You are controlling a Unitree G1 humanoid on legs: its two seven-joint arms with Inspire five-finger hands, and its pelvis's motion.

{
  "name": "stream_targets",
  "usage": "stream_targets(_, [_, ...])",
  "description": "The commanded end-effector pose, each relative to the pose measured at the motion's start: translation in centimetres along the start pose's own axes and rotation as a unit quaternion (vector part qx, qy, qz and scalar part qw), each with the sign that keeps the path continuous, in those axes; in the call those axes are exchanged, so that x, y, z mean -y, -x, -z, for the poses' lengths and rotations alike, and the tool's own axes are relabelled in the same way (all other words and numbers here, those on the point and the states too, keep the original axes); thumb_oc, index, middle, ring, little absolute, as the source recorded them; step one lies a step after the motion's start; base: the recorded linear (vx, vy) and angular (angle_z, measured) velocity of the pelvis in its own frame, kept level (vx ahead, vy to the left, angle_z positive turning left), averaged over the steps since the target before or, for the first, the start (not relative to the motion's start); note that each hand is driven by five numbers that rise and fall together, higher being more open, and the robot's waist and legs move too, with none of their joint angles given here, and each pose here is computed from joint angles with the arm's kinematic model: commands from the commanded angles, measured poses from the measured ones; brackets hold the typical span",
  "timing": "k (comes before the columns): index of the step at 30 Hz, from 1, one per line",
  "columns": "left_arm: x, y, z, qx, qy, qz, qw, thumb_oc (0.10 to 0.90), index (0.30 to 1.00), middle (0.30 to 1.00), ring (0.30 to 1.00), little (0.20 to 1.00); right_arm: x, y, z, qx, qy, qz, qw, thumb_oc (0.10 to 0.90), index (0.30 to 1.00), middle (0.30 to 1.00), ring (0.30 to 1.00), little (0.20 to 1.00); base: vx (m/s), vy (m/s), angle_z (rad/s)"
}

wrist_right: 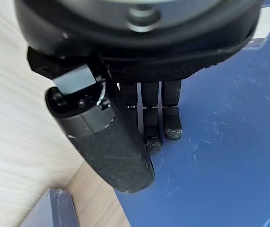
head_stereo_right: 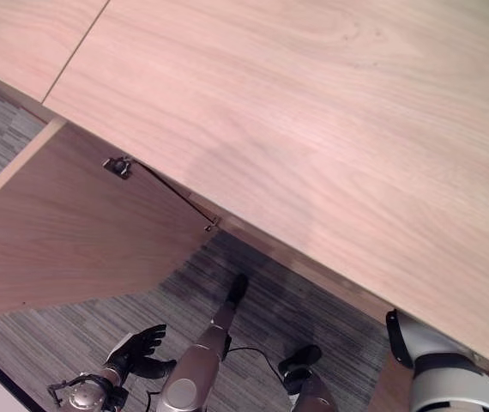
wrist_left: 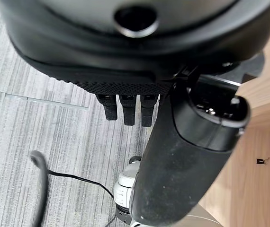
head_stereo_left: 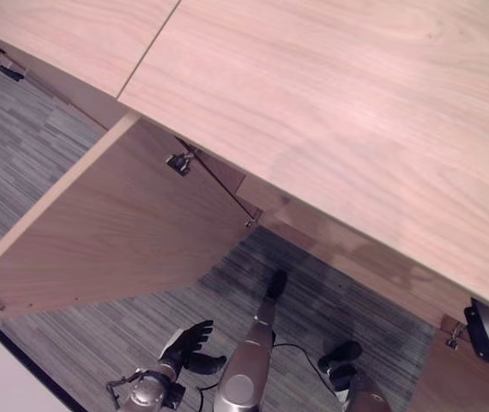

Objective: Put the empty folder in the office cabinet

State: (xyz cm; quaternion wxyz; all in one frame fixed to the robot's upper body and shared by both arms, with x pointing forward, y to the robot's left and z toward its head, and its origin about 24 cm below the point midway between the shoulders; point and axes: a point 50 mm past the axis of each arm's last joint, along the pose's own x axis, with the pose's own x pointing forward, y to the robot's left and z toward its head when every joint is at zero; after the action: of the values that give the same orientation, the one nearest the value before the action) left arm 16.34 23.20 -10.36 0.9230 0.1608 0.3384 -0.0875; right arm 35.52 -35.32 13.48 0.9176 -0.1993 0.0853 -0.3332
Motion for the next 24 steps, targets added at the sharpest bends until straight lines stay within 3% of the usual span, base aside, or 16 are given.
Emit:
stream_targets(1, [-1.1,-0.1,-0.8,0.014,-0.030,0.007,0.999,0.800,0.900,0.900,0.900,0.900,5.2,-1.1,-1.7,0.028,0.046,0.067,0.996,0.400,0.300,0.300,0.300,0.300,-0.01,-0.012,0.03])
stream_targets(5, [-1.4,-0.1,-1.1,0.018,-0.036,0.012,0.999,0.800,0.900,0.900,0.900,0.900,7.7,-1.4,-2.8,0.029,0.030,0.104,0.994,0.400,0.300,0.300,0.300,0.300,-0.01,-0.012,0.08])
stream_targets(13, [-1.2,0.3,-0.1,-0.001,-0.029,0.017,0.999,0.800,0.900,0.900,0.900,0.900,8.1,-1.4,-4.1,0.052,-0.009,0.113,0.992,0.400,0.300,0.300,0.300,0.300,0.02,-0.003,0.02])
stream_targets(19, [-1.3,0.7,1.5,-0.033,-0.022,0.012,0.999,0.800,0.900,0.900,0.900,0.900,5.0,-1.1,-4.2,0.070,-0.038,0.067,0.995,0.400,0.300,0.300,0.300,0.300,0.01,0.003,0.00])
stream_targets(20, [-1.5,0.9,2.3,-0.051,-0.013,0.001,0.999,0.800,0.900,0.900,0.900,0.900,2.6,-0.6,-3.5,0.073,-0.060,0.032,0.995,0.400,0.300,0.300,0.300,0.300,0.06,0.024,0.05])
stream_targets(24, [-1.7,1.3,3.0,-0.061,0.001,-0.008,0.998,0.800,0.900,0.900,0.900,0.900,0.3,0.2,-2.5,0.076,-0.066,-0.006,0.995,0.400,0.300,0.300,0.300,0.300,0.04,0.025,0.03])
